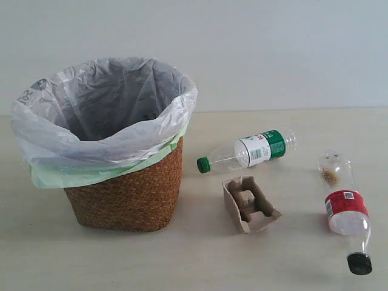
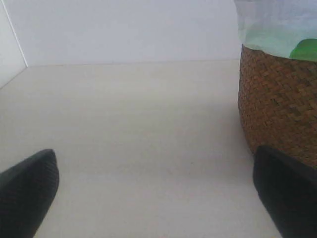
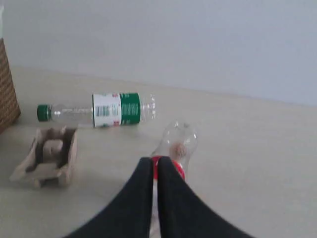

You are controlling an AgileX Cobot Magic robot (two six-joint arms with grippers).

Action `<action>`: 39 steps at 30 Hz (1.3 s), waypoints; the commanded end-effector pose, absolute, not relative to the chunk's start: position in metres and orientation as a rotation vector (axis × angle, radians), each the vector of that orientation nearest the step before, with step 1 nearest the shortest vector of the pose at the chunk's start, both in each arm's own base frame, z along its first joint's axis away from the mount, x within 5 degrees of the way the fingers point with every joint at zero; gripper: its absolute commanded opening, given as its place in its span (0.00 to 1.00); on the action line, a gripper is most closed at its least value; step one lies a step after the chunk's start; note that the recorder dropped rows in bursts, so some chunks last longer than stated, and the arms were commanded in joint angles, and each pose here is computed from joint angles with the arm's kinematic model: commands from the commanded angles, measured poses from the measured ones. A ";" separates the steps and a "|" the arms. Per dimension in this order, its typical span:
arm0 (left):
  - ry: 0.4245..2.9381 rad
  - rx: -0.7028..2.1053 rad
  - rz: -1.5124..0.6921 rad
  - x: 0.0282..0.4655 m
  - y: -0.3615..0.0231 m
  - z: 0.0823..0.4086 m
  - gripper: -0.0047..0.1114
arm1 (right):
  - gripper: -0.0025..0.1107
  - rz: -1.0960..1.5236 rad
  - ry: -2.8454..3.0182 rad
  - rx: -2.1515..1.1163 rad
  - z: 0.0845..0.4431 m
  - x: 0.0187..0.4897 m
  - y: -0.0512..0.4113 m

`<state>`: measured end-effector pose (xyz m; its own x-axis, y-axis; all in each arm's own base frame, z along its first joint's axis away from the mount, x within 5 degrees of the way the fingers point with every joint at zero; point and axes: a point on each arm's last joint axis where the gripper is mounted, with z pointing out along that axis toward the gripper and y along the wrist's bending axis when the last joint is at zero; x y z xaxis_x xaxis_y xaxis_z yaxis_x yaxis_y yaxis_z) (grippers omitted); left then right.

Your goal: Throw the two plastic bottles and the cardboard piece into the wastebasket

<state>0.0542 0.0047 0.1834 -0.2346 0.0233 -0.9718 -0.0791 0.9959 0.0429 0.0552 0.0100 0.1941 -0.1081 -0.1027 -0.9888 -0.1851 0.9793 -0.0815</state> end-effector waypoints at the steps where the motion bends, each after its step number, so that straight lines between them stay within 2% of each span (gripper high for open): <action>1: 1.791 -0.045 0.084 0.054 0.004 0.185 0.97 | 0.03 0.057 1.542 -0.209 0.207 0.056 0.010; 6: 1.791 -0.045 0.084 0.054 0.004 0.185 0.97 | 0.03 0.078 1.274 -0.155 0.231 0.052 0.009; 11: 1.791 -0.045 0.084 0.054 0.004 0.185 0.97 | 0.03 0.343 0.936 0.021 0.260 0.038 0.006; 15: 1.791 -0.045 0.084 0.054 0.004 0.185 0.97 | 0.03 0.379 0.866 -0.017 0.276 0.031 0.009; 22: 1.791 -0.045 0.084 0.054 0.004 0.185 0.97 | 0.03 0.390 0.967 0.017 0.345 0.023 0.006; 28: 1.791 -0.045 0.084 0.054 0.004 0.185 0.97 | 0.03 0.262 1.089 -0.062 0.406 0.056 0.012; 34: 1.791 -0.045 0.084 0.054 0.004 0.185 0.97 | 0.04 0.084 1.327 -0.145 0.440 0.126 0.021; 36: 1.791 -0.045 0.084 0.054 0.004 0.185 0.97 | 0.11 0.009 1.459 -0.179 0.440 0.153 0.022; 39: 1.791 -0.045 0.084 0.054 0.004 0.185 0.97 | 0.36 -0.108 1.654 -0.264 0.432 0.195 0.026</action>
<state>0.0542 0.0047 0.1834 -0.2346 0.0233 -0.9718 -0.0791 0.9959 0.0429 0.1625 0.0242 0.4432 0.1022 -0.1126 -0.9884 -0.1172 0.9853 -0.1244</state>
